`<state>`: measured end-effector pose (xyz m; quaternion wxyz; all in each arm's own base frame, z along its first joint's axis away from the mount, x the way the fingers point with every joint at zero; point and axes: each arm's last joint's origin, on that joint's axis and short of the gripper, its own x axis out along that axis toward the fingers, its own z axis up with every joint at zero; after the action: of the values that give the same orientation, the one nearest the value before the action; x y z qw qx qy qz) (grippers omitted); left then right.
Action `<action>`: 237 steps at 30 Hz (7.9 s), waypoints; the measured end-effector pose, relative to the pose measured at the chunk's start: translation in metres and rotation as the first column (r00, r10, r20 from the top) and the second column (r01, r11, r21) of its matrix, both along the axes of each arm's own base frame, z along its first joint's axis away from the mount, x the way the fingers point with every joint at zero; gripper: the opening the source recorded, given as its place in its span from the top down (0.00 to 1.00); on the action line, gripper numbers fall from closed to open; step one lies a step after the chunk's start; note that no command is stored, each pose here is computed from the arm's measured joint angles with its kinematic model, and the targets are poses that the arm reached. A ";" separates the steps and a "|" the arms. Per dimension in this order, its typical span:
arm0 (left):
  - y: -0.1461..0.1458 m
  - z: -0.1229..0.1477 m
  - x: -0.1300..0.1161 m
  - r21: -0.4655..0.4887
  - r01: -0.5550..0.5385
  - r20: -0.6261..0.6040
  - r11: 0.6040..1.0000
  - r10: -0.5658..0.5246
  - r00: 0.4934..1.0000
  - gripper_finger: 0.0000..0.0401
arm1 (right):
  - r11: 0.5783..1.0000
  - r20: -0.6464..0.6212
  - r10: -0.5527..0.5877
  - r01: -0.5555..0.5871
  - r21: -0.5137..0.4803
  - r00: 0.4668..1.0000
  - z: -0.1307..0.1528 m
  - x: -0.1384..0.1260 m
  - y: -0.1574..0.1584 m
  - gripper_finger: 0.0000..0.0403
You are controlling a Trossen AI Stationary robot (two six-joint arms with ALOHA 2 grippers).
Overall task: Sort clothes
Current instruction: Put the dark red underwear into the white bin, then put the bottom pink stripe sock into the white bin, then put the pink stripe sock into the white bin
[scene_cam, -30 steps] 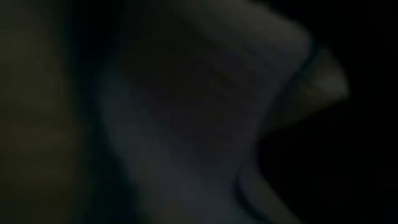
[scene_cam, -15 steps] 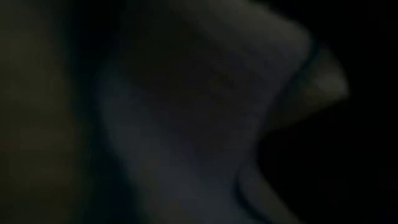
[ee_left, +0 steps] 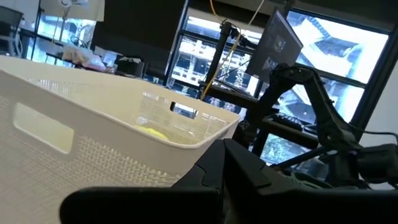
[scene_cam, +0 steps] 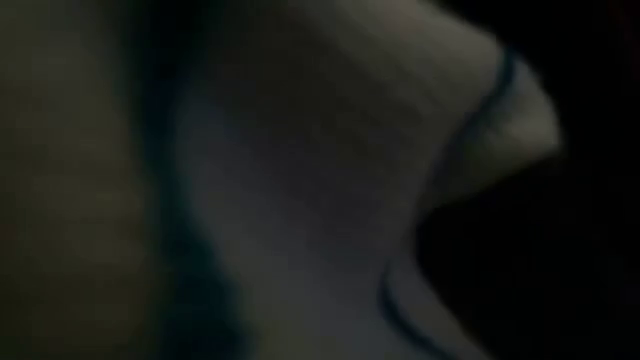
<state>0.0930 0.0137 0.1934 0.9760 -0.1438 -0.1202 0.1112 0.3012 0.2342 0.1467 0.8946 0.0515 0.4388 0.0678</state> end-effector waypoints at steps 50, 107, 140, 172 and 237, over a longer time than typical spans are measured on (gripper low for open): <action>-0.001 -0.004 0.001 -0.003 0.025 -0.040 1.000 -0.025 0.999 1.00 | 0.564 0.448 -0.543 0.703 -0.433 0.711 0.327 0.043 -0.307 0.97; -0.002 -0.001 0.001 -0.013 0.073 -0.002 0.997 -0.073 0.997 1.00 | 0.992 -0.265 -0.073 0.041 -0.123 0.962 0.123 0.031 0.090 0.51; -0.002 -0.003 0.001 -0.012 0.062 -0.022 0.998 -0.062 0.998 1.00 | 0.967 -0.542 -0.049 -0.096 -0.236 0.839 0.042 0.047 0.088 0.91; -0.002 -0.002 0.001 -0.020 0.063 -0.017 0.998 -0.064 0.998 1.00 | 0.603 0.125 -0.571 0.518 -0.606 0.811 0.267 0.051 -0.219 0.95; -0.002 -0.004 0.001 -0.019 0.069 -0.030 0.997 -0.070 0.997 1.00 | 0.932 -0.181 -0.009 -0.058 -0.359 0.983 0.133 0.074 0.030 0.51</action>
<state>0.0941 0.0119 0.1899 0.9796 -0.1550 -0.0991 0.0806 0.3750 0.2644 0.2802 0.8444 -0.1141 0.5233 -0.0080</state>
